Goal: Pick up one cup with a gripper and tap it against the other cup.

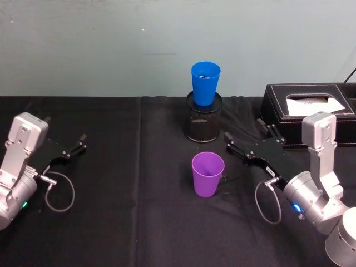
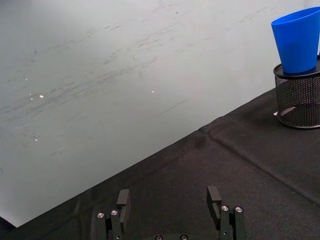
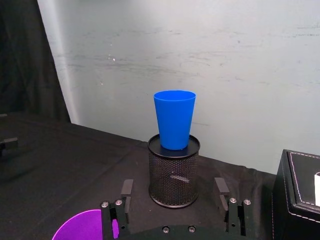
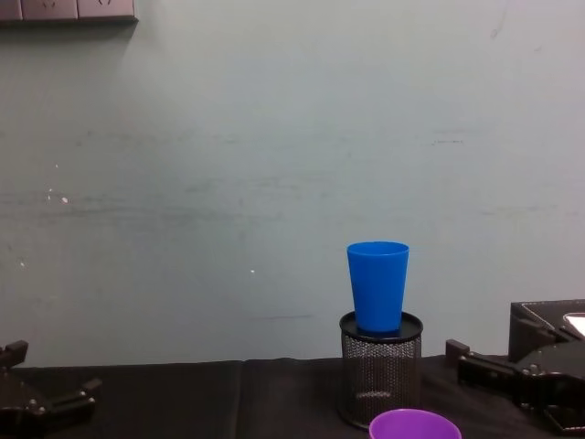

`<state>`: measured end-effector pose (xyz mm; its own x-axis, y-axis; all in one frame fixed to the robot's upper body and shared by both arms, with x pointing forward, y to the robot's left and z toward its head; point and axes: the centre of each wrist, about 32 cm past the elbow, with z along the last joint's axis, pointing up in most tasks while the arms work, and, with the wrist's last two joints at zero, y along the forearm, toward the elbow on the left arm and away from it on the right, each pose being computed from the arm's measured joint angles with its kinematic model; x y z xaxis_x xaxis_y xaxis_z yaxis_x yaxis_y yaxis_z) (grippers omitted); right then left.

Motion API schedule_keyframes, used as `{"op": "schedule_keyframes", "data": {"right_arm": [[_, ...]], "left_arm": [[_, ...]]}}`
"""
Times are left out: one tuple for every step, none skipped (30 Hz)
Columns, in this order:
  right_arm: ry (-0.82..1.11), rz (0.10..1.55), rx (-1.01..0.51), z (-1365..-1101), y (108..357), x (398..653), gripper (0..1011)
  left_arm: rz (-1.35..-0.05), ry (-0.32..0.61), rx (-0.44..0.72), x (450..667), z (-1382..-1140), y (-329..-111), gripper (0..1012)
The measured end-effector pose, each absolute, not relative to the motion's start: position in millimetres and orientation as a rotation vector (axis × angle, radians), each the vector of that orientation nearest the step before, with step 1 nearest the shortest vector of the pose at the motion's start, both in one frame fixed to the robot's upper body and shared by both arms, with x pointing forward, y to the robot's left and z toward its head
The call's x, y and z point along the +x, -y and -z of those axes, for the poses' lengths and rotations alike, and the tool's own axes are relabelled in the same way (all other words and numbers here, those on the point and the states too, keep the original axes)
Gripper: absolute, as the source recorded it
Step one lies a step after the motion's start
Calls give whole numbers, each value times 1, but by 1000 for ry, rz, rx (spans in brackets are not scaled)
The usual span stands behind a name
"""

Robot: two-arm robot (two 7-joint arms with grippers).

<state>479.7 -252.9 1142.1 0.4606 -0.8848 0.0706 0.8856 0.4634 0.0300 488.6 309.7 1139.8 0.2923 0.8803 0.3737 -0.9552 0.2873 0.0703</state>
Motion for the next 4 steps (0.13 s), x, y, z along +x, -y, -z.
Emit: {"op": "schedule_keyframes", "data": {"right_arm": [[80,1089,-12,-1142,253,480,1000],[80,1089,-11,-1142,253,480,1000],[80,1089,-11,-1142,253,480,1000],[80,1089,-12,-1142,253,480,1000]], "left_arm": [[-1248,285,304,489,-1140,-310,1000],[-1248,285,305,489,-1140,-310,1000],[-1248,285,304,489,-1140,-310,1000],[-1248,285,304,489,-1140,-310,1000]]}}
